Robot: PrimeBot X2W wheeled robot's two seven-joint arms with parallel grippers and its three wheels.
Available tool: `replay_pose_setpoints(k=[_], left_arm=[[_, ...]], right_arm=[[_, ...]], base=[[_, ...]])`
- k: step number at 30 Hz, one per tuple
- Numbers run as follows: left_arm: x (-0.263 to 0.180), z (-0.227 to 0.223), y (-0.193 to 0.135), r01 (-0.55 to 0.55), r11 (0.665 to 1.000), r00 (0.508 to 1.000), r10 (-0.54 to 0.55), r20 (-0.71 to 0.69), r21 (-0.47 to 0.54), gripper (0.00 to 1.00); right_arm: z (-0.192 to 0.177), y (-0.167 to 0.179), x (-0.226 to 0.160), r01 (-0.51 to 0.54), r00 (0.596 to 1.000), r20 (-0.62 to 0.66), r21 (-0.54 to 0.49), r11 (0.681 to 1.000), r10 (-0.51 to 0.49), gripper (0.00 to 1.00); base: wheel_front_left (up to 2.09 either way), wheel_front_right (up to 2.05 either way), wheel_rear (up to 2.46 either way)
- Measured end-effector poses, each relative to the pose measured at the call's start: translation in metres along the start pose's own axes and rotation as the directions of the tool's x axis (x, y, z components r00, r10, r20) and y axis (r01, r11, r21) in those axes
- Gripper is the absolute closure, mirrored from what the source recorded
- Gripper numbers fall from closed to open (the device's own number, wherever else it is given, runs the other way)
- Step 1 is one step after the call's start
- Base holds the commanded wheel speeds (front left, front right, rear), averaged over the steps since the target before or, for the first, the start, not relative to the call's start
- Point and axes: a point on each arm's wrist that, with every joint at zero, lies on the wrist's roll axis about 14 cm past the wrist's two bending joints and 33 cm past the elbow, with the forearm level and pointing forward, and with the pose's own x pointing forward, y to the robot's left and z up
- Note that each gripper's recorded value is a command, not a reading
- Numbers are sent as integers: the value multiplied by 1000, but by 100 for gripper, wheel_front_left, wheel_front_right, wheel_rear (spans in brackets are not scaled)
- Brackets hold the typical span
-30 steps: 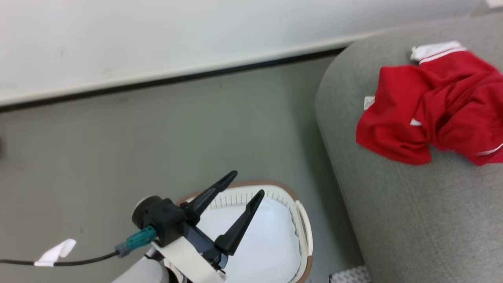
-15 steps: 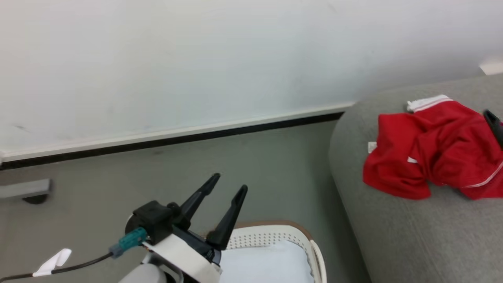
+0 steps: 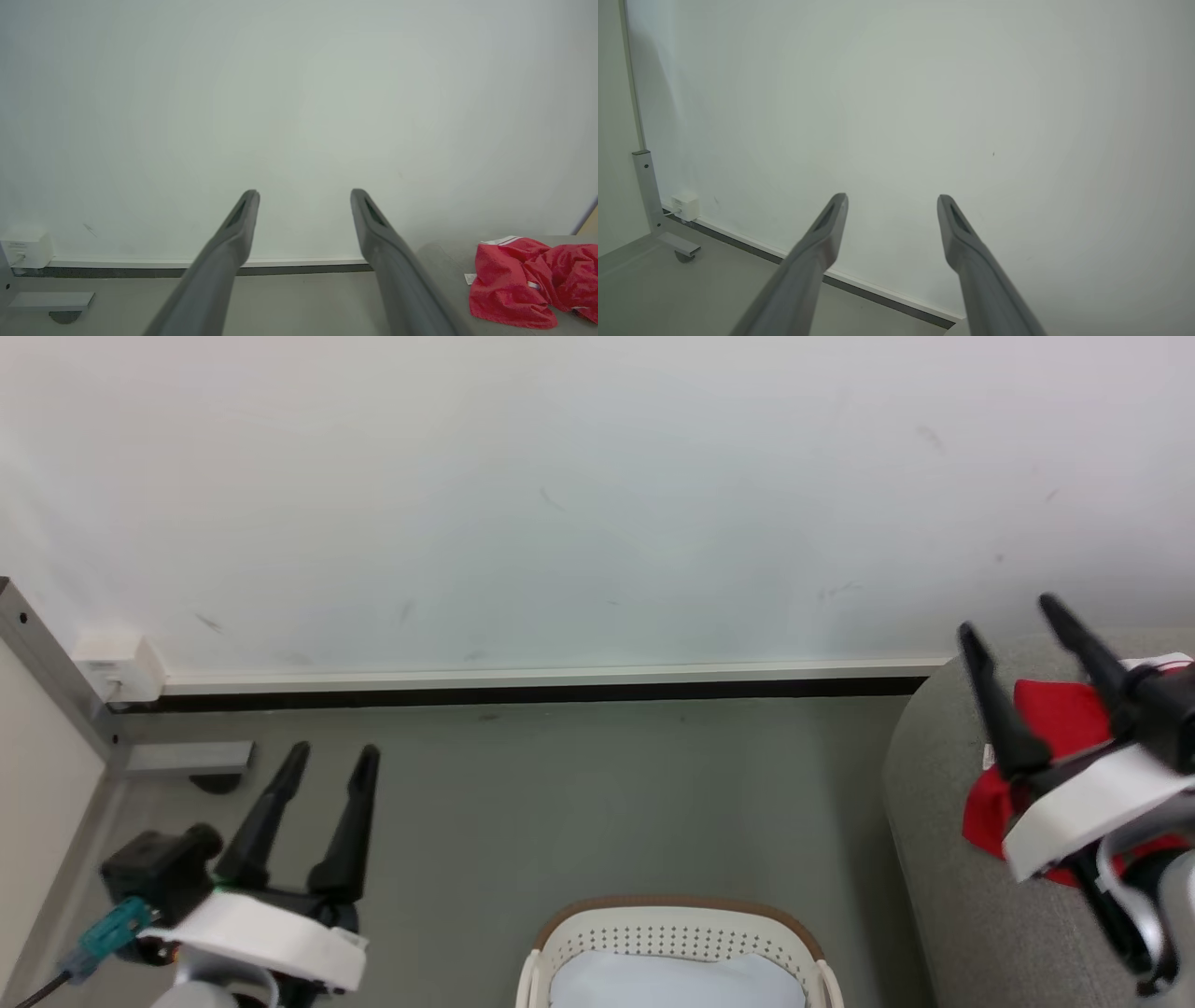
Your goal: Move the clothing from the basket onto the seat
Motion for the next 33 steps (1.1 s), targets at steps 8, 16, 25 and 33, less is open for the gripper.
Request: replay_pose_setpoints(k=[8,16,25,33], left_arm=[[-36,-5,55,-188,982,982,189,-7,29,0],[-53,-20,58,-229,971,973,231,-20,66,0],[-59,-45,46,-194,976,976,203,-84,96,0],[-56,-52,41,-179,979,977,188,-100,95,0]], right_arm=[[-36,46,-22,21,998,55,158,987,-30,0],[-74,53,-54,86,995,37,187,979,-94,0],[-112,46,-72,156,988,-53,205,966,-148,0],[-102,40,-74,175,984,-22,214,961,-174,0]], base=[[0,0,0],[0,0,0],[0,0,0],[0,0,0]])
